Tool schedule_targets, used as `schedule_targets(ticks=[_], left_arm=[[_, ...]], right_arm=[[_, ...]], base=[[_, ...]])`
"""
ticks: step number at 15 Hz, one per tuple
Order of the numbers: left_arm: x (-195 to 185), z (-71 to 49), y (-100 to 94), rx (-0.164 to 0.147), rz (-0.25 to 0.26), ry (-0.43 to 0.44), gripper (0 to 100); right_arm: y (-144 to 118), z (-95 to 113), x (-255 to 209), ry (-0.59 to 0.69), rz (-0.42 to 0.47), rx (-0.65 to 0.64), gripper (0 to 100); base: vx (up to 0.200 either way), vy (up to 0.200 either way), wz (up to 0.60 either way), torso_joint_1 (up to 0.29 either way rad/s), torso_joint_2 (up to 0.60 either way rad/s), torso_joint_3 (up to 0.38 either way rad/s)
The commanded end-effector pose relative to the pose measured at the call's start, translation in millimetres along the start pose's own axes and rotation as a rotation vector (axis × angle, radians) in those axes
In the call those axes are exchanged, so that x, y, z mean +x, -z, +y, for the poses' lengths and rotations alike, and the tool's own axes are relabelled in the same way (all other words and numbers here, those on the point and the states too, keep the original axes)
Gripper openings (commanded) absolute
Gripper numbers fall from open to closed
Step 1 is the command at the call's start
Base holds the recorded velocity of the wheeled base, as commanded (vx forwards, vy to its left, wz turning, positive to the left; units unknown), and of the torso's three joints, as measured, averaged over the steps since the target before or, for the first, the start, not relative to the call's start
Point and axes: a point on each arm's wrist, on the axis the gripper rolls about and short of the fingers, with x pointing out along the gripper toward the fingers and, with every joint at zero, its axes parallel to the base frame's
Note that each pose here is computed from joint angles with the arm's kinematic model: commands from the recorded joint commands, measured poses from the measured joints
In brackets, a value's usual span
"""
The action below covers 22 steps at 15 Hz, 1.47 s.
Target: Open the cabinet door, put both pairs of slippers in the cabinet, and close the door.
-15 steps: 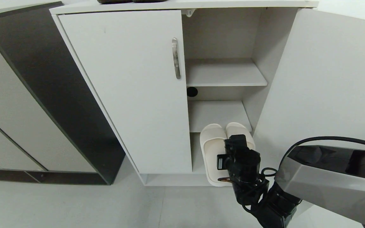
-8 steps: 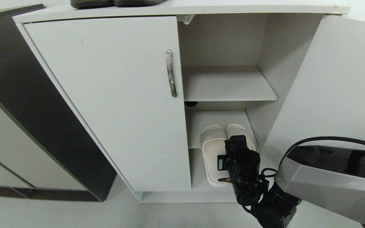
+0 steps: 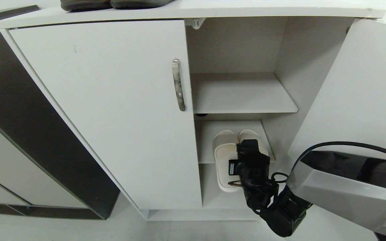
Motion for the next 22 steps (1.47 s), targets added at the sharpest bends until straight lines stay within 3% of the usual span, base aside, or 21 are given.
schedule_targets(ticks=[1, 10, 22], left_arm=[[0.0, 0.0, 0.0, -0.002, 0.0, -0.001, 0], [0.0, 0.6, 0.0, -0.003, -0.001, -0.026, 0], [0.0, 0.6, 0.0, -0.003, -0.001, -0.027, 0]], right_arm=[[-6.0, 2.8, 34.4, 0.04, -0.015, 0.013, 0], [-35.5, 7.1, 97.2, 0.048, -0.041, 0.027, 0], [-12.9, 5.3, 111.9, 0.059, -0.007, 0.004, 0]], base=[[0.0, 0.0, 0.0, 0.0, 0.0, 0.0], [0.0, 0.0, 0.0, 0.0, 0.0, 0.0], [0.0, 0.0, 0.0, 0.0, 0.0, 0.0]])
